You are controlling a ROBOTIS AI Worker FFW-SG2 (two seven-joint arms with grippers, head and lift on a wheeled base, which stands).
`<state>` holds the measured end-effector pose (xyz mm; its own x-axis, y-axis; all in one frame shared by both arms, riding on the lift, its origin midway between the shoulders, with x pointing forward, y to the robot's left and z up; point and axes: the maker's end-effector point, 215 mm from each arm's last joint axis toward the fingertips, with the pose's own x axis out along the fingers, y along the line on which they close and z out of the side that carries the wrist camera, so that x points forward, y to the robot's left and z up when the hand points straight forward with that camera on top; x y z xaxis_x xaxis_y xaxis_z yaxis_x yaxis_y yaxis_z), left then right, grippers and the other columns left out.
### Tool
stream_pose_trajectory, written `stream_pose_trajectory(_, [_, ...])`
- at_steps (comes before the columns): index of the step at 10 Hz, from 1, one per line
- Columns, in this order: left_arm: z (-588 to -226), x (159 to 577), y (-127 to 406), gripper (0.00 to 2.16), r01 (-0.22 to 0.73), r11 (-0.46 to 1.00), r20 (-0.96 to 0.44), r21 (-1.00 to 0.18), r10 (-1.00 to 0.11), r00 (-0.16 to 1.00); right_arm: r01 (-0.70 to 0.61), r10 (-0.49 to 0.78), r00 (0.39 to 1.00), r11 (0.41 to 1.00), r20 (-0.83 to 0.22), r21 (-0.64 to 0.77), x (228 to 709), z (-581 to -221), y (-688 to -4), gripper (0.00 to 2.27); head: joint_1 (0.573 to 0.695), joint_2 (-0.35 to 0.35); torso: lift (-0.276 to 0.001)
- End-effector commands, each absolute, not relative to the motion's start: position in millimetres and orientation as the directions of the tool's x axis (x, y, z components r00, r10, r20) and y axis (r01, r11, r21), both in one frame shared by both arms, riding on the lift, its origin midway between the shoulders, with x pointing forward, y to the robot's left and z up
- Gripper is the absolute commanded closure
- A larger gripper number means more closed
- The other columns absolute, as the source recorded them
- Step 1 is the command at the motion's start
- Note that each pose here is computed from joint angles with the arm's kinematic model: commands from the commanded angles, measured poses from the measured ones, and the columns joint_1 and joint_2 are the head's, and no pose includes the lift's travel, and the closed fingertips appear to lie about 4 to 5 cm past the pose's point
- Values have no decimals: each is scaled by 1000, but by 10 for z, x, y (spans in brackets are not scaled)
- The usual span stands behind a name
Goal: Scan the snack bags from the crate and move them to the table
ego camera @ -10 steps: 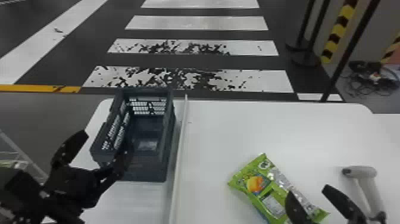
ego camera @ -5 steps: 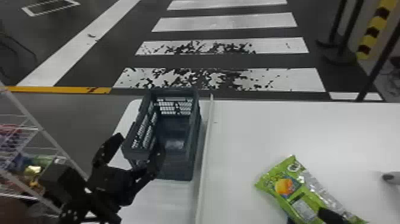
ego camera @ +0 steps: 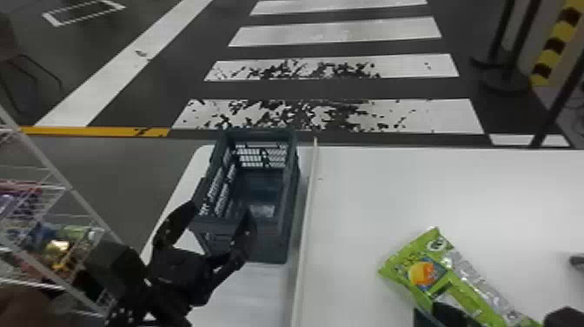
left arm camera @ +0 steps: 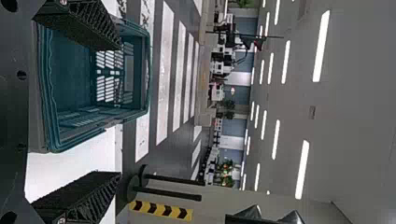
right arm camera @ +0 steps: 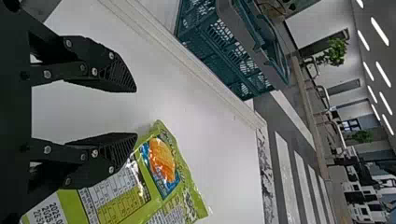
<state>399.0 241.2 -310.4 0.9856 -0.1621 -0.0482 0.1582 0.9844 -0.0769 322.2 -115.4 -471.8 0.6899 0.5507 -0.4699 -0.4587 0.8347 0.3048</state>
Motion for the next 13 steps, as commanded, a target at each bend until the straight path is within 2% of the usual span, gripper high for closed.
stream_pose_trajectory(1, [-3110, 3990, 2408, 36, 159, 984, -50, -75, -163, 985, -481, 565, 657, 824, -500, 300, 3186, -4797, -1023, 2246, 695, 197, -95])
stream_pose_trajectory(4, [-3091, 3991, 2401, 36, 164, 983, -46, -78, -168, 985, -513, 575, 628, 813, -525, 276, 3170, -4877, -771, 2246, 695, 236, -95])
stream_pose_trajectory(8, [-3066, 3984, 2331, 36, 182, 980, -42, -81, -185, 982, -483, 471, 670, 864, -573, 146, 3428, -5129, -662, 2246, 695, 257, -95])
stream_pose_trajectory(13, [-3081, 3961, 2263, 36, 199, 976, -46, -83, -203, 978, -371, 295, 716, 929, -633, 13, 4009, -5514, -995, 2246, 695, 205, -95])
